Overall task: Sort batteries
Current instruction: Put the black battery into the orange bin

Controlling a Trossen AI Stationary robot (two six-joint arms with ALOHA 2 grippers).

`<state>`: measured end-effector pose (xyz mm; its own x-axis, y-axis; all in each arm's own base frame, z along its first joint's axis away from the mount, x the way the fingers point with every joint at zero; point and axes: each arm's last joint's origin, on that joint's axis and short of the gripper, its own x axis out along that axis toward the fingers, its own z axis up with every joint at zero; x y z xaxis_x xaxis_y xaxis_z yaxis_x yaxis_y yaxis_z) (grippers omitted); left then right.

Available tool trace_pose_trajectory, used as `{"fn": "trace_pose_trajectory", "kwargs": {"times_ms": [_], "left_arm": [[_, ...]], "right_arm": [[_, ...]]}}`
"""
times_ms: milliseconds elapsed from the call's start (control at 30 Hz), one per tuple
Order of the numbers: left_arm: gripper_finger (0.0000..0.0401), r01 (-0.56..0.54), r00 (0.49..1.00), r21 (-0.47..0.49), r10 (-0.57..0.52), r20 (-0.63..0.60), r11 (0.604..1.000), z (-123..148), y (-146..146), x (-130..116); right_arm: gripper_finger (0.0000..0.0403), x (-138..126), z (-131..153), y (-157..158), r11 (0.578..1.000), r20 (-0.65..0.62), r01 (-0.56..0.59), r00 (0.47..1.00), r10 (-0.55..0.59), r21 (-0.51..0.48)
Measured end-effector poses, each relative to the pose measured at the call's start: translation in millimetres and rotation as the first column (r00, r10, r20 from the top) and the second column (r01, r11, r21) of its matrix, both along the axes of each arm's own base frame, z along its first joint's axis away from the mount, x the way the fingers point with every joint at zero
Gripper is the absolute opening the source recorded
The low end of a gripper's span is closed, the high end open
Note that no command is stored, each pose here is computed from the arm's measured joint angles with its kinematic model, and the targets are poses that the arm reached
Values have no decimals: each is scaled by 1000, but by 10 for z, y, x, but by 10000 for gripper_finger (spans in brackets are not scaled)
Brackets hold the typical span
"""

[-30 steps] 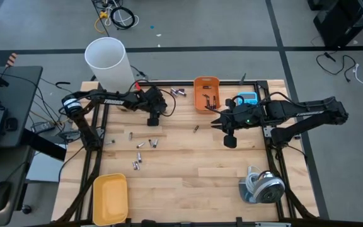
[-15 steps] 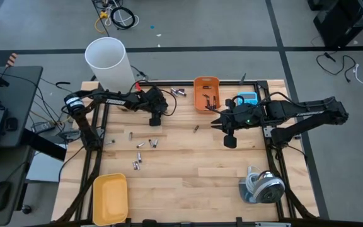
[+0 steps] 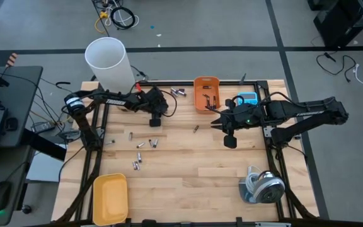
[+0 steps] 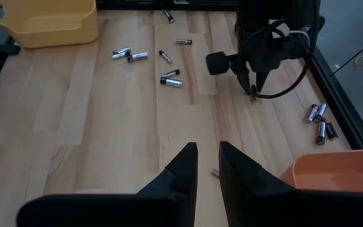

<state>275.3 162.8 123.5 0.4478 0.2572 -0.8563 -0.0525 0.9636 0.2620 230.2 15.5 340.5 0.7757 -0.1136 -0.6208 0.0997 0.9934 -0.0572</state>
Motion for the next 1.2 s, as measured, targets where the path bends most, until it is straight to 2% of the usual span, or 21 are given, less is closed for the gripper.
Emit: {"fn": "trace_pose_trajectory", "kwargs": {"times_ms": [133,200,633,800,933,1200], "left_arm": [[34,2,1000,-3,-2,-3,1000,-4,-5,-2],[14,-5,1000,4,5,-5,1000,-3,-1,-3],[13,-25,1000,28,25,8,999,35,-115,65],[11,-7,1000,36,7,18,999,164,-216,45],[5,10,996,61,-15,85,998,336,-271,67],[1,42,987,84,-54,152,996,502,-406,114]], "right_arm": [[52,0,0,0,1000,0,0,1000,0,0],[52,0,0,0,1000,0,0,1000,0,0],[52,16,22,1,1000,27,0,1000,0,3],[52,30,41,3,1000,52,0,999,0,5],[52,31,42,3,1000,53,0,999,0,5],[52,54,16,5,1000,78,2,997,-3,10]]}}
